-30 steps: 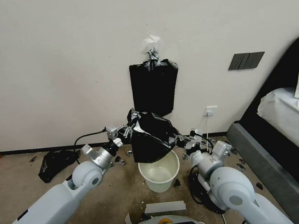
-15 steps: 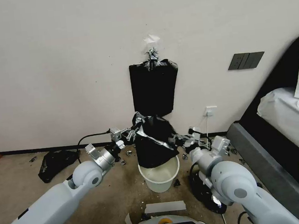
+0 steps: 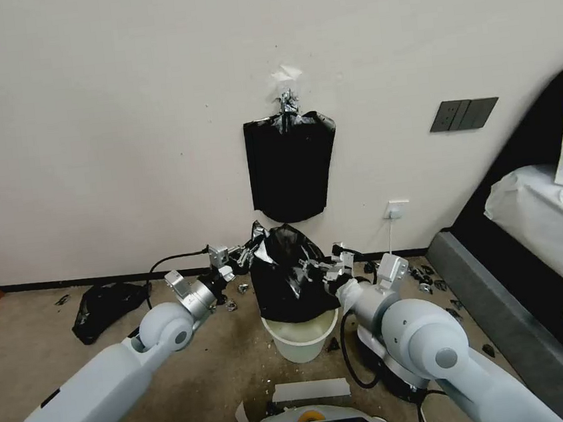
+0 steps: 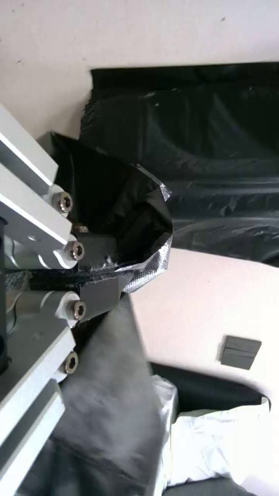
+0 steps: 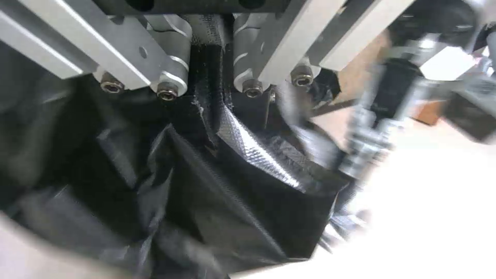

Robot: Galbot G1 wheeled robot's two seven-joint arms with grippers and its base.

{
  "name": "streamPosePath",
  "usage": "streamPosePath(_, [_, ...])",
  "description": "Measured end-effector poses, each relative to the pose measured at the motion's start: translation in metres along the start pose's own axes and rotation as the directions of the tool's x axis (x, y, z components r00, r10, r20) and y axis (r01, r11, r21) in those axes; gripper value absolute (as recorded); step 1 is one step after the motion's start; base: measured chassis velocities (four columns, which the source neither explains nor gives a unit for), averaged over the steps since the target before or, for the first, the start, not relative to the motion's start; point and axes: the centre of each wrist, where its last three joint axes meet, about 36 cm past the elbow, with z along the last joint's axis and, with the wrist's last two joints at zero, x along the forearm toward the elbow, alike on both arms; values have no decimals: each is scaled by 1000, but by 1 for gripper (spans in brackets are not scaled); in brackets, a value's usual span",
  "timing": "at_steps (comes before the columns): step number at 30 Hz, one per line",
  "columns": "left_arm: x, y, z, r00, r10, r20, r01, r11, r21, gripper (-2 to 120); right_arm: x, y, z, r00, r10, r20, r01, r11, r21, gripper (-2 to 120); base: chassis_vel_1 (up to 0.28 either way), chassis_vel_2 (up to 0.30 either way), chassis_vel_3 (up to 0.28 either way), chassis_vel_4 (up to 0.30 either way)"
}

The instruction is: Place a trash bag onto the trash bin.

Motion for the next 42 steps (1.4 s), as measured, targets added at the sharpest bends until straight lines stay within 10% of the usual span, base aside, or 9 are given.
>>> streamPosePath(42, [10,-43,71,991,58,-120,-40,988,147,0,-30,-65,15,946,317,71,-324,937,134,7,0,0,0,0])
